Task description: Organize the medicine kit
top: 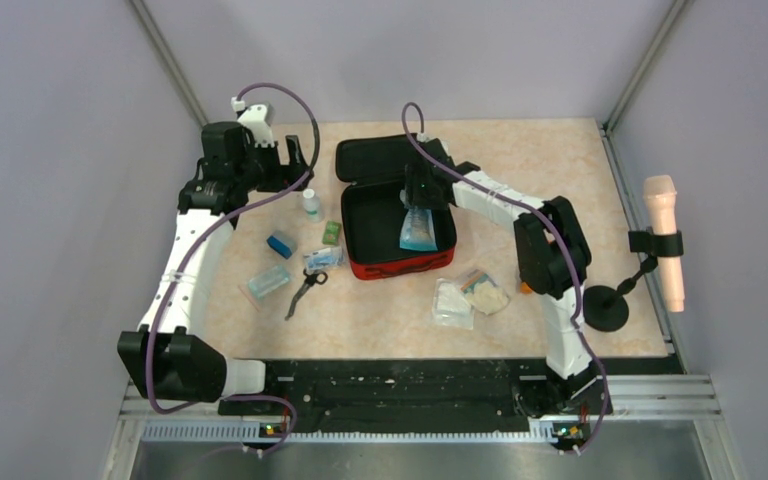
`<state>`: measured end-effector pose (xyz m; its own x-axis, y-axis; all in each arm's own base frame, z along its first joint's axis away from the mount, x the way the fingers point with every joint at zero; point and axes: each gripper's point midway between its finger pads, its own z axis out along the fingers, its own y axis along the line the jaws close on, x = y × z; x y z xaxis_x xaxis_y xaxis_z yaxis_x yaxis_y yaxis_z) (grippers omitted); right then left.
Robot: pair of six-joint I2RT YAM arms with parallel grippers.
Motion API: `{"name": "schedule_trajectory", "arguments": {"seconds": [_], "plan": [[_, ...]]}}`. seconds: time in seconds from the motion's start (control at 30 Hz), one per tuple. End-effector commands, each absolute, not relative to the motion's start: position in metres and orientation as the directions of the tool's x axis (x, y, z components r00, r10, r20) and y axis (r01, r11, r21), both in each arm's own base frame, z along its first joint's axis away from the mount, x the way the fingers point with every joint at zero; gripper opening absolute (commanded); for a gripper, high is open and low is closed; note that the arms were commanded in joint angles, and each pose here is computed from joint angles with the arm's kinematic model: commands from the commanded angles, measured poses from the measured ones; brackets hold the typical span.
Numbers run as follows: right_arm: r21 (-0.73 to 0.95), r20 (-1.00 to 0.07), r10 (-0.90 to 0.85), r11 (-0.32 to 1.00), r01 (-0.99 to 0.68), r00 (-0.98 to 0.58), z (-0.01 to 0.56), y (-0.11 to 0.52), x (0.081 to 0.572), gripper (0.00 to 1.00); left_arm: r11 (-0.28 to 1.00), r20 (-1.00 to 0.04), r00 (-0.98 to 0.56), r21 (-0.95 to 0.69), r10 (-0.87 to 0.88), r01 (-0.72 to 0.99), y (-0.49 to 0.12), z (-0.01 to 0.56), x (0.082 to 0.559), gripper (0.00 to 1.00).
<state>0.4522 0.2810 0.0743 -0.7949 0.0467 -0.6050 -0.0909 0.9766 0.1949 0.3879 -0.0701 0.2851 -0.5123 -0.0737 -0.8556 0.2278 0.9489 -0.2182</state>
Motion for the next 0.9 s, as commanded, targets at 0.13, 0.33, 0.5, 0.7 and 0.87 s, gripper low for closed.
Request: {"name": "schedule_trajectory", "arguments": {"seconds": [0.13,0.33,0.5,0.7,0.87], "plan": [[0.395,-0.666,0.001,0.849,-0.351,-0.746,0.127,0.335,0.444,0.55,0.940,-0.889,-0.447,-0.232,-0.100,0.252,-0.073,0.306,0.389,0.95],[0.495,-0.627,-0.023,0.760,-0.421,-0.779,0.113,0.360,0.432,0.28,0.938,-0.889,-0.445,-0.237,-0.105,0.252,-0.074,0.307,0.389,0.94],[0.460,-0.605,-0.023,0.805,-0.373,-0.796,0.090,0.354,0.438,0.07,0.941,-0.888,-0.448,-0.232,-0.101,0.246,-0.072,0.307,0.386,0.94],[0.333,-0.590,-0.036,0.900,-0.283,-0.807,0.063,0.324,0.443,0.00,0.948,-0.892,-0.443,-0.214,-0.090,0.238,-0.068,0.308,0.383,0.94],[0.305,-0.547,-0.077,0.909,-0.285,-0.833,0.035,0.313,0.430,0.00,0.947,-0.890,-0.446,-0.218,-0.093,0.237,-0.069,0.305,0.383,0.95]]}}
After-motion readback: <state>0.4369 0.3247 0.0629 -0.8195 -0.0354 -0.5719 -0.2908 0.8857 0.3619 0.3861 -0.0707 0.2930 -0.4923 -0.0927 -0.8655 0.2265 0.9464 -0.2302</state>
